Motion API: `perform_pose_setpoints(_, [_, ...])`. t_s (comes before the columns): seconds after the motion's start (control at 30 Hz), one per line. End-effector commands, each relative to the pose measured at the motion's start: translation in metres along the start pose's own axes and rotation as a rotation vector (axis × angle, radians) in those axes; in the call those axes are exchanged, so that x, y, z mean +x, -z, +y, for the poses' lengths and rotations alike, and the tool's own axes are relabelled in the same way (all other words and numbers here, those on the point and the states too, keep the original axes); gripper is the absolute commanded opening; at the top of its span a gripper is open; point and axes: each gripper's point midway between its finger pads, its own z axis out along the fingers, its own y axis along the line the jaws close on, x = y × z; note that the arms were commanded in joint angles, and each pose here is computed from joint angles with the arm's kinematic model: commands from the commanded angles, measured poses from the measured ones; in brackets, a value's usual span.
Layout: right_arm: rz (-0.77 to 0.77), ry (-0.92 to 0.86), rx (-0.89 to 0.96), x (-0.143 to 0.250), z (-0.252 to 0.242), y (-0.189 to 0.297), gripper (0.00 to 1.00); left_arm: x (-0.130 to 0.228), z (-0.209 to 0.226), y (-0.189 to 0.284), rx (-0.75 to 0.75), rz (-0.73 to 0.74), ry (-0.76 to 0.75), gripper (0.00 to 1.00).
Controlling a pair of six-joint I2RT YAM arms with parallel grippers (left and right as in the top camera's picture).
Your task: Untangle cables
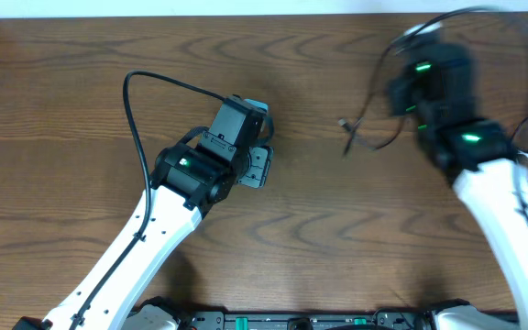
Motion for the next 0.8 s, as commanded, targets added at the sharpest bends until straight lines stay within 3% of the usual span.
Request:
perform_pose_setpoints(0.0, [-0.116, 0.001, 0.272, -0.041, -0.088, 0.047, 0.01, 0.000, 0.003, 0.003, -0.009, -0.005, 0.013, 0.64])
perform_pose_setpoints(0.17, [-0.081, -0.079, 0.427, -0.024, -0.155, 0.065, 0.01, 0.000, 0.003, 0.003, -0.009, -0.004, 0.013, 0.63])
perform_pose_setpoints(0.37, [0.034, -0.248, 0.564, 0.023, -0.216, 0.064, 0.01, 0.001, 0.000, 0.003, 0.008, -0.001, 0.012, 0.62])
perform_pose_setpoints(0.57, [0.134, -0.329, 0.593, 0.058, -0.239, 0.053, 0.01, 0.002, -0.005, 0.003, 0.034, 0.005, 0.012, 0.62])
perform_pose_setpoints(0.77, [0.161, -0.344, 0.595, 0.067, -0.242, 0.045, 0.01, 0.002, -0.005, 0.003, 0.034, 0.008, 0.012, 0.62])
